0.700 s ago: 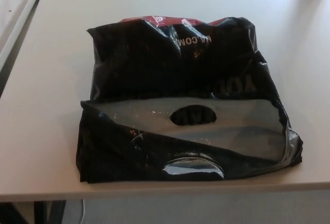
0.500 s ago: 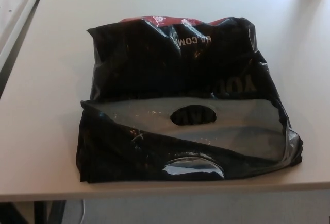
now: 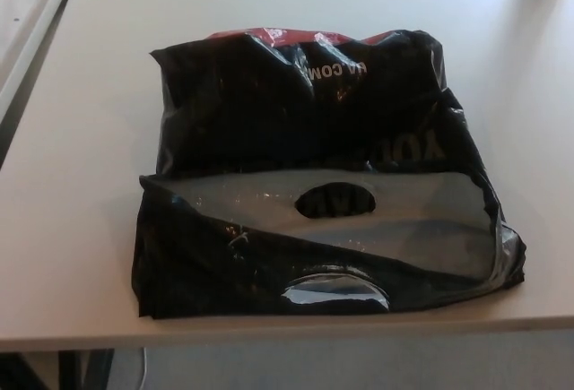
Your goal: A plastic bag is kept infront of the robot in the middle of the desk and the robot uses both its hands to grab it from the top and lifts it up and then releases it.
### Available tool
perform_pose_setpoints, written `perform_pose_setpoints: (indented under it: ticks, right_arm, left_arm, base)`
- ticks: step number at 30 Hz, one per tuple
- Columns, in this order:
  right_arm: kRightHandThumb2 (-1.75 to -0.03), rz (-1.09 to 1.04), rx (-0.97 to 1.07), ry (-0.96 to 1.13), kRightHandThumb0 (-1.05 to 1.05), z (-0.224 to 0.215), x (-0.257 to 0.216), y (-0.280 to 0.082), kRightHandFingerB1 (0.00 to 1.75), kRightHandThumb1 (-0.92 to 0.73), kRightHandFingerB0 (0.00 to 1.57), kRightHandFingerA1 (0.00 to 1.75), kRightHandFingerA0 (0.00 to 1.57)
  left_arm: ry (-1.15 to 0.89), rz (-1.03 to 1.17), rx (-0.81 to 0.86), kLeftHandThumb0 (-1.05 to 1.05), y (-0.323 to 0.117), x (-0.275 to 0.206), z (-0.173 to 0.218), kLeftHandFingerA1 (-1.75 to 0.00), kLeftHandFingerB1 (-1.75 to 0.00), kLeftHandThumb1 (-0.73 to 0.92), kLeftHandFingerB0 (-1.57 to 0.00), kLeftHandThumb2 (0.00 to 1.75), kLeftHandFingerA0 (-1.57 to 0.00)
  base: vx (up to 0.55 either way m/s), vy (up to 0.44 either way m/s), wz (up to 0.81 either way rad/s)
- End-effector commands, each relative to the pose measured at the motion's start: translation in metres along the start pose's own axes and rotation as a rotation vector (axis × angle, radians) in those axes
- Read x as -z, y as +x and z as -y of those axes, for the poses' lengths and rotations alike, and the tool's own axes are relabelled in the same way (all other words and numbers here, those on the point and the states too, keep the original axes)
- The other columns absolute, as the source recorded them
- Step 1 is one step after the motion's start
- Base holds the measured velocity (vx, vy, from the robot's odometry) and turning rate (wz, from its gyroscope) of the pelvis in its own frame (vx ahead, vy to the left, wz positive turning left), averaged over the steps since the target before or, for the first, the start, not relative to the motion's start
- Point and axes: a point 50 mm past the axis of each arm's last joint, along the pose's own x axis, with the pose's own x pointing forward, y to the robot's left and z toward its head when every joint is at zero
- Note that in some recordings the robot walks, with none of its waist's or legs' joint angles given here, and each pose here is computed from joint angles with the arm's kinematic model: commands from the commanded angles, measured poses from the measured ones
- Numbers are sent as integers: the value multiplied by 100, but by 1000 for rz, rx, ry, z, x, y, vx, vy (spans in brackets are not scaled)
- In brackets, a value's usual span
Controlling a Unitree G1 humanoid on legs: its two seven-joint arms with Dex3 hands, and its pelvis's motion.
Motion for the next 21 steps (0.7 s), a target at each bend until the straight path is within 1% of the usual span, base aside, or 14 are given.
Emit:
perform_pose_setpoints:
  ticks: [1,2,3,4,7,9,11,13,16,17,18,19,20,21]
  right_arm:
    - [-73,669,217,-239,-59,66,-90,37,11,-38,0,38,11]
    - [-74,662,221,-268,-64,68,-93,40,7,-41,0,35,12]
    - [-76,669,232,-297,-63,71,-98,46,11,-40,0,41,12]
    - [-77,678,236,-333,-64,73,-102,52,14,-39,2,45,17]
    - [-76,718,238,-391,-65,73,-111,61,24,-40,4,46,27]
    - [-73,750,233,-409,-66,70,-115,65,28,-41,7,49,42]
    - [-76,801,258,-464,-63,67,-121,64,19,-39,3,46,24]
    - [-55,829,245,-489,-60,60,-124,64,22,-47,3,32,23]
    - [-54,830,240,-513,-64,56,-124,66,23,-47,4,33,26]
    - [-77,794,219,-534,-67,52,-120,71,15,-39,3,46,24]
    - [-77,790,218,-537,-67,51,-119,71,15,-39,3,46,24]
    - [-54,758,202,-536,-70,50,-116,78,24,-47,2,36,32]
    - [-54,744,196,-537,-70,50,-114,81,24,-47,2,36,32]
    - [-79,698,171,-518,-71,46,-113,90,16,-40,4,49,32]
  left_arm:
    - [206,780,-148,-21,12,-107,-38,-50,-50,29,-6,84,-6]
    - [206,779,-143,-20,16,-109,-39,-50,-50,27,-6,82,-7]
    - [223,770,-136,-41,23,-113,-41,-38,-32,36,-12,59,-27]
    - [220,762,-122,-37,31,-112,-41,-41,-31,35,-13,57,-44]
    - [184,733,-80,-33,49,-110,-40,-39,-27,41,-12,53,-51]
    - [173,725,-71,-34,55,-110,-38,-37,-27,42,-13,53,-47]
    - [141,733,-41,-39,69,-112,-36,-38,-31,37,-9,58,-33]
    - [115,713,-11,-43,75,-110,-32,-37,-33,39,-8,61,-25]
    - [99,678,9,-47,81,-106,-29,-36,-33,39,-8,63,-20]
    - [53,609,39,-44,82,-98,-23,-35,-33,39,-9,62,-17]
    - [47,601,43,-44,83,-97,-22,-35,-33,39,-9,62,-17]
    - [39,572,64,-24,88,-93,-17,-48,-49,37,-1,88,0]
    - [36,559,73,-24,90,-91,-15,-48,-49,37,-1,88,0]
    - [46,548,80,-38,93,-86,-14,-29,-27,47,-11,55,-19]
  base:
    - [0,0,0]
    - [0,0,0]
    - [0,0,0]
    - [0,0,0]
    - [0,0,0]
    - [0,0,0]
    - [0,0,0]
    - [0,0,0]
    - [0,0,0]
    - [0,0,0]
    - [0,0,0]
    - [0,0,0]
    - [0,0,0]
    - [0,0,0]
